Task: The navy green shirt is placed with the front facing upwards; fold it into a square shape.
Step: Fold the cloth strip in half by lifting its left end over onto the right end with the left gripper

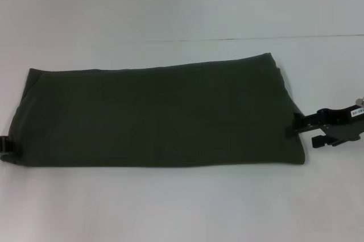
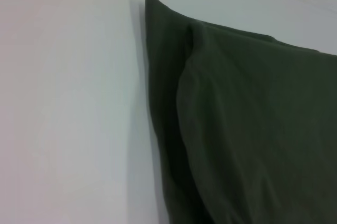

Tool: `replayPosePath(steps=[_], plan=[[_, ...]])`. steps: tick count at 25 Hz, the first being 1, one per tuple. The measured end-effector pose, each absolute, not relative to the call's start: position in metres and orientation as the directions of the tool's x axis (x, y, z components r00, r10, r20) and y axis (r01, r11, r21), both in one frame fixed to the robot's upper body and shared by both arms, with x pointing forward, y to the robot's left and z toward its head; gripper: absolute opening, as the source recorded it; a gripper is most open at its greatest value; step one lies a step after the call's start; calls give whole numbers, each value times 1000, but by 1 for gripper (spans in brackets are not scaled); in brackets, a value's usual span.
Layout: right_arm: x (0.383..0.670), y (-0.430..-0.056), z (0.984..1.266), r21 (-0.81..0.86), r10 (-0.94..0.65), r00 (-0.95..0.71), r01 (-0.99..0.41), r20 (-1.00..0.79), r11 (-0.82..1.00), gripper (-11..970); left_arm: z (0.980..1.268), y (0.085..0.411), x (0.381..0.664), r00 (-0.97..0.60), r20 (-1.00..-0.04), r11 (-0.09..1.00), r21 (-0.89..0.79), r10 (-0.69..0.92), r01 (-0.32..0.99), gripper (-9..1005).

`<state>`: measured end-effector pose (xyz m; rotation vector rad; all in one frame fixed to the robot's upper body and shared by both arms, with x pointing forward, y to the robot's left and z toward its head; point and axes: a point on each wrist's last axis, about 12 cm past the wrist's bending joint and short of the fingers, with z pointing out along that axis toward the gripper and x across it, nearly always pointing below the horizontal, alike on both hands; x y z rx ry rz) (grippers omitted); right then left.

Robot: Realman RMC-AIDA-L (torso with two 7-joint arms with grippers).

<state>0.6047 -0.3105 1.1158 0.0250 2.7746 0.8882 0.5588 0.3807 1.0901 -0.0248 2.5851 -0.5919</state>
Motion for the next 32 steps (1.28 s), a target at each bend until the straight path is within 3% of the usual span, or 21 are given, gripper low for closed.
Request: replayPosePath(steps=[12, 32], plan=[[601, -293, 1096, 566, 66, -980, -52, -186, 823, 849, 1090, 381, 559, -881, -457, 907, -411, -122, 87, 27], [602, -281, 1093, 558, 36, -982, -77, -188, 826, 800, 1091, 381, 559, -879, -459, 906, -415, -129, 84, 27]])
